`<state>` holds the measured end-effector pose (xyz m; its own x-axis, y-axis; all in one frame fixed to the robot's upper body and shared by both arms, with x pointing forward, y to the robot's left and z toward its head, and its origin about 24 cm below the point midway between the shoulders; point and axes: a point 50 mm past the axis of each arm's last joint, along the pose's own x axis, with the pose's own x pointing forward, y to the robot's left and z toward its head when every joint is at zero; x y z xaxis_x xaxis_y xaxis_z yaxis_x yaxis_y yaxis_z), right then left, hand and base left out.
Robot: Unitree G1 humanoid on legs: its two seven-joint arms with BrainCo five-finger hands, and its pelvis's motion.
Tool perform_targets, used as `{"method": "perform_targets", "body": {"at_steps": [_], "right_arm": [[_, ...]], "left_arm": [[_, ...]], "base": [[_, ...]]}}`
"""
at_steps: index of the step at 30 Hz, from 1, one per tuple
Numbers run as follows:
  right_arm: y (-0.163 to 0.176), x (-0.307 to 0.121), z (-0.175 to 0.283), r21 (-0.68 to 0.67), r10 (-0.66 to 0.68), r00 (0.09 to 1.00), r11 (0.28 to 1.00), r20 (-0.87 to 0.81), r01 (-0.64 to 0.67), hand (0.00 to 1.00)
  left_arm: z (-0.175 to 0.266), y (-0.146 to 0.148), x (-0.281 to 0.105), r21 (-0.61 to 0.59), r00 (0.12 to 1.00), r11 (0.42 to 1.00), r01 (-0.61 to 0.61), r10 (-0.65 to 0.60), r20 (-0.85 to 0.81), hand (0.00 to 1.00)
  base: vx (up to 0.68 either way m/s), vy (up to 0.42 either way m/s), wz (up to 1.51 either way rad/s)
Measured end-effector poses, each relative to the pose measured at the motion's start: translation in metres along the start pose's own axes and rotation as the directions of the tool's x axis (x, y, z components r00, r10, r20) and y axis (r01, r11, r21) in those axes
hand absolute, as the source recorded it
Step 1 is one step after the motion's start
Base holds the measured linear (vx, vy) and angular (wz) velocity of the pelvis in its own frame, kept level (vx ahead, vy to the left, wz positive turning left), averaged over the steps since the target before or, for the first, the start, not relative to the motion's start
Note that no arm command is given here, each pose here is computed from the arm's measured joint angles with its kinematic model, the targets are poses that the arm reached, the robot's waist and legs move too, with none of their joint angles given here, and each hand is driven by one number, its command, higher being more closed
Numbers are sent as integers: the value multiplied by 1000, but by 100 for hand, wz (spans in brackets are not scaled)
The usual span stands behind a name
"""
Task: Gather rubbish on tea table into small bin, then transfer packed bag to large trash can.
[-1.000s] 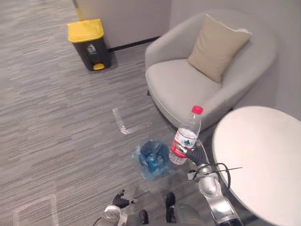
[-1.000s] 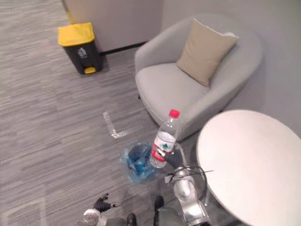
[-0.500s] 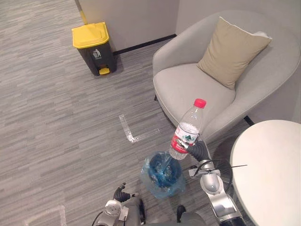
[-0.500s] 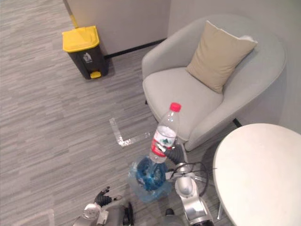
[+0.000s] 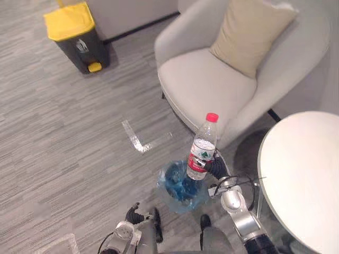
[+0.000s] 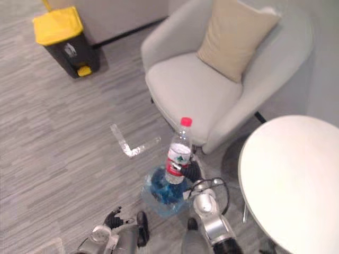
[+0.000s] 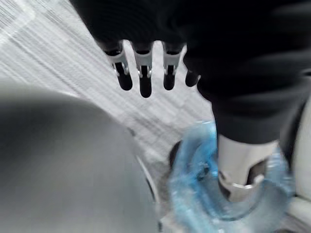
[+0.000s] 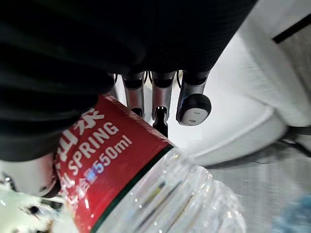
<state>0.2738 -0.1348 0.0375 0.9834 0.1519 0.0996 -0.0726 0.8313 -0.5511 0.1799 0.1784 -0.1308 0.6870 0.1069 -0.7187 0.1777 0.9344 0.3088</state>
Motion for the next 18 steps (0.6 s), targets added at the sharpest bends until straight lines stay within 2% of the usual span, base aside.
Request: {"method": "perform_targets", "body": {"at_steps": [8,10,15,18], "right_arm": [[-30,42,38,-72,-81,985,993,153,93,100],[-41,51,54,-82,-118,969,987,218,139,100],[-55,69,85,-77,-176,933,975,314,210,100],[-61,78,95,-76,-204,920,967,335,242,100]], "left_arm": [[64,16,11,-249,978,965,-80,124,169,0],[98,20,12,-324,953,944,-68,157,258,0],[147,37,6,-419,889,905,-70,248,386,0],[161,43,3,-449,864,891,-64,274,421,0]], "base": [[-181,13,-2],[-229,-8,6],[-181,-28,15],[-96,-25,25]]}}
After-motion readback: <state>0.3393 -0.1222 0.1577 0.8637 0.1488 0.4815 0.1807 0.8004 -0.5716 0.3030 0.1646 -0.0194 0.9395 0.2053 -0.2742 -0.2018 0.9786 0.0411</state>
